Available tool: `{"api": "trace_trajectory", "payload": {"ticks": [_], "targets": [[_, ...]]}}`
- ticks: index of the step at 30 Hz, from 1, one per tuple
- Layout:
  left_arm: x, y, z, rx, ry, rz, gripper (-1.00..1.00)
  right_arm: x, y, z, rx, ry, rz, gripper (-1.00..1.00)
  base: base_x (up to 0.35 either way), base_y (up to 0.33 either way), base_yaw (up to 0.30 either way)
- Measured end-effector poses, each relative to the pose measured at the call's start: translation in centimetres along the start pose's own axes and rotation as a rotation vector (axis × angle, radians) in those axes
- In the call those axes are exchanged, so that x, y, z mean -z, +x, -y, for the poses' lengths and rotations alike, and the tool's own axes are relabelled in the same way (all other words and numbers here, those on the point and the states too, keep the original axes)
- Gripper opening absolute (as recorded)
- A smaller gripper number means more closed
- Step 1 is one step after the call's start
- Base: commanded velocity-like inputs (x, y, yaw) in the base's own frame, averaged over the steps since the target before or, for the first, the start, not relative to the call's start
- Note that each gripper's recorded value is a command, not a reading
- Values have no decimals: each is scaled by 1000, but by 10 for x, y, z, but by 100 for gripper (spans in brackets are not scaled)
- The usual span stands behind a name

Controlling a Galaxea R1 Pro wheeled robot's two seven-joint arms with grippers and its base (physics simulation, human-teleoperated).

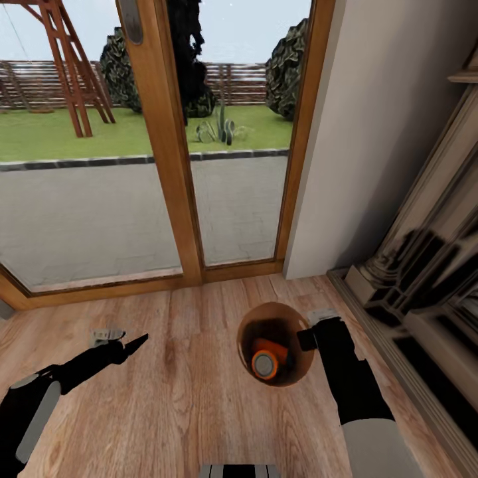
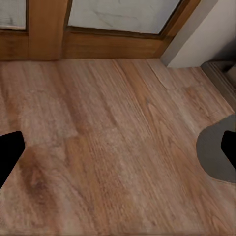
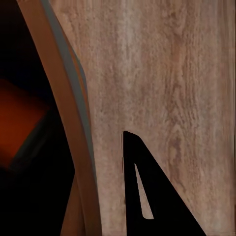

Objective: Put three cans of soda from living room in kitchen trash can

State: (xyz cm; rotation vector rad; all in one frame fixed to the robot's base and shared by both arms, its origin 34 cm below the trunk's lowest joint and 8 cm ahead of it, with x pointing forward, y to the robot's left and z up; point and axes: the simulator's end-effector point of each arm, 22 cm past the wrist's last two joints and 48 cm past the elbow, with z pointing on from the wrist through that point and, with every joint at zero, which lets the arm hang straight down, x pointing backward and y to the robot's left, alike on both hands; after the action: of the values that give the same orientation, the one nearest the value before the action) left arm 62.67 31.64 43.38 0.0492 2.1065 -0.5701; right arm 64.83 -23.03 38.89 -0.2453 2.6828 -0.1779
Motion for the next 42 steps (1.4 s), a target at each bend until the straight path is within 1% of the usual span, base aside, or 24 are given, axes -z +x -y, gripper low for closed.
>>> {"api": "trace_trajectory", "payload": {"ticks": [1, 2, 3, 5, 7, 11, 16, 20, 23, 25, 26, 27, 29, 30, 31, 33, 35, 38, 39, 40, 42], "targets": [[-1, 2, 0, -1, -1, 3, 100, -1, 2, 3, -8, 3, -4, -100, 0, 0, 0], [-5, 9, 2, -15, -7, 3, 100, -3, 7, 7, -35, -9, -14, -100, 0, 0, 0], [-6, 11, 1, -22, -11, 0, 100, -3, 8, 8, -39, -11, -17, -100, 0, 0, 0], [-8, 17, 1, -43, -22, -12, 100, -5, 10, 7, -53, -38, -21, -100, 0, 0, 0], [-10, 23, 1, -50, -27, -20, 100, -5, 12, 4, -68, -68, -23, -100, 0, 0, 0], [-13, 39, -1, -34, -35, -41, 100, -5, 13, 11, -61, -57, -25, -100, 0, 0, 0], [-15, 44, -5, -44, -43, -26, 100, -5, 13, 8, -69, -74, -23, -100, 0, 0, 0], [-15, 54, -10, -36, -52, -32, 100, -6, 13, 11, -70, -68, -26, -100, 0, 0, 0], [-15, 58, -12, -29, -55, -35, 100, -11, 18, 14, -94, -74, -45, -100, 0, 0, 0], [-15, 60, -13, -28, -57, -37, 100, -26, 30, 16, -120, -96, -107, -100, 0, 0, 0], [-15, 61, -13, -27, -57, -38, 100, -34, 35, 21, -133, -104, -142, -100, 0, 0, 0], [-15, 61, -14, -26, -57, -38, 100, -42, 39, 30, -148, -106, -175, -100, 0, 0, 0], [-16, 62, -13, -26, -57, -39, 100, -55, 47, 58, -169, -89, -243, -100, 0, 0, 0], [-16, 63, -13, -26, -57, -40, 100, -58, 51, 70, -156, -65, -267, -100, 0, 0, 0], [-16, 63, -13, -26, -57, -41, 100, -63, 56, 79, -162, -69, -310, -100, 0, 0, 0], [-16, 62, -13, -30, -57, -36, 100, -68, 65, 91, -195, -111, -403, -100, 0, 0, 0], [-16, 62, -14, -35, -58, -30, 100, -68, 63, 96, -198, -121, -427, -100, 0, 0, 0], [-16, 63, -15, -38, -60, -24, 100, -64, 66, 104, -227, -150, -477, -100, 0, 0, 0], [-16, 64, -16, -39, -62, -24, 100, -62, 69, 108, -226, -151, -497, -100, 0, 0, 0], [-16, 65, -16, -38, -62, -24, 100, -61, 69, 113, -214, -143, -510, -100, 0, 0, 0], [-16, 65, -16, -38, -62, -24, 100, -60, 70, 119, -195, -126, -520, -100, 0, 0, 0]]}}
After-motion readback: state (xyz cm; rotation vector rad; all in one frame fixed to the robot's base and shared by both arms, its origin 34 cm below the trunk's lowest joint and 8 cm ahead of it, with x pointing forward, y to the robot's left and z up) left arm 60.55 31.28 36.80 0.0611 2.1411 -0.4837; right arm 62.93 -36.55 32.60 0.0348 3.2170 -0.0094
